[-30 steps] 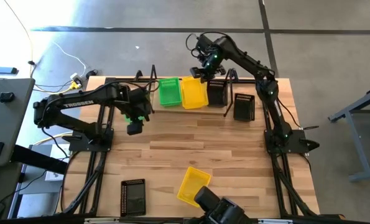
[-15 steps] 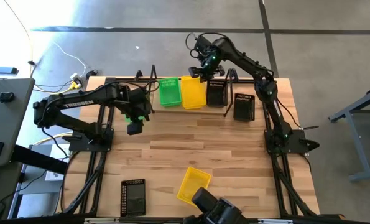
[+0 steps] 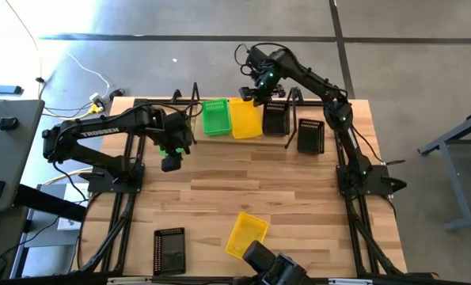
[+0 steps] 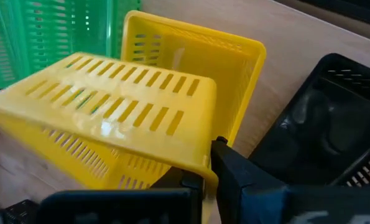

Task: Stack baskets on shelf by color
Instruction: Stack the left yellow bin on top of the yellow bin on the shelf, then stack the top black bin on top of the black bin on the shelf

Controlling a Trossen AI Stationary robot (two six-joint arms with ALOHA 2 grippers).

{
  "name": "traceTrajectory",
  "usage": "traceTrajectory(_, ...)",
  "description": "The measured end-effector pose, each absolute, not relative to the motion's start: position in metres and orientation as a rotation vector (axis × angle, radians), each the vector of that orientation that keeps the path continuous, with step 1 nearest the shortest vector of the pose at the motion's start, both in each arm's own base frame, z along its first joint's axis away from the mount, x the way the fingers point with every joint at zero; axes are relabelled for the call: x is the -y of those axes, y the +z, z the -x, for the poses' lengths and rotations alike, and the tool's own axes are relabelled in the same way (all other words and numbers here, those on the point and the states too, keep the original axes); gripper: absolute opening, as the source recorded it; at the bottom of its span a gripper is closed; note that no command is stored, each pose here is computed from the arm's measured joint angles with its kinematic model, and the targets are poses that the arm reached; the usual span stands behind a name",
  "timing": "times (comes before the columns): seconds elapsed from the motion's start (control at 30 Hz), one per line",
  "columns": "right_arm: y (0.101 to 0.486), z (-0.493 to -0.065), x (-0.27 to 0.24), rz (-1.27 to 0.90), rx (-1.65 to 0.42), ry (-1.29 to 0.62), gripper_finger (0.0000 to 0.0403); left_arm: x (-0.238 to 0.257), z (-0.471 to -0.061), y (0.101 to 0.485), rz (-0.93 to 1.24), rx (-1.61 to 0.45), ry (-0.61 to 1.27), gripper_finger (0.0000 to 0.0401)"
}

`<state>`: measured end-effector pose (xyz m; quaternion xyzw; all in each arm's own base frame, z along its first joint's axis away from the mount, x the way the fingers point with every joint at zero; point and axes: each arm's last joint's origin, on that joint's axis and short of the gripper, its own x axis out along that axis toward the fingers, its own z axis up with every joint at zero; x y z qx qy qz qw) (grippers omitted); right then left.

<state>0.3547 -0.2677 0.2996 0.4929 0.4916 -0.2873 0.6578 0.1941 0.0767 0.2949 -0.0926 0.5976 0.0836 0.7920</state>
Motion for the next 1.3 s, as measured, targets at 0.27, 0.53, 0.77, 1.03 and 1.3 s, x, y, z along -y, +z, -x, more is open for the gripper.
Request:
traceTrajectory(0.27, 0.300, -0.356, 0.269, -1.085, -1.101, -0.645, 0.0076, -0.077, -0.194, 0.295, 0.197, -1.286, 0.178, 0.0225)
traceTrajectory(0.53, 0.302, -0.361, 0.274, -1.008, -1.043, -0.605, 0.0094, -0.077, -0.194, 0.295, 0.198, -1.286, 0.179, 0.0225)
traceTrajectory(0.77, 0.302, -0.370, 0.247, -0.880, -1.164, -0.482, 0.0094, -0.077, -0.194, 0.295, 0.217, -1.291, 0.191, 0.0225)
traceTrajectory(1.03, 0.300, -0.396, 0.196, -0.679, -1.266, -0.391, 0.0094, -0.075, -0.190, 0.298, 0.178, -1.276, 0.173, 0.0225)
traceTrajectory(1.3, 0.299, -0.409, 0.144, -0.554, -1.392, -0.401, 0.0094, -0.070, -0.176, 0.311, 0.159, -1.206, 0.183, 0.0225)
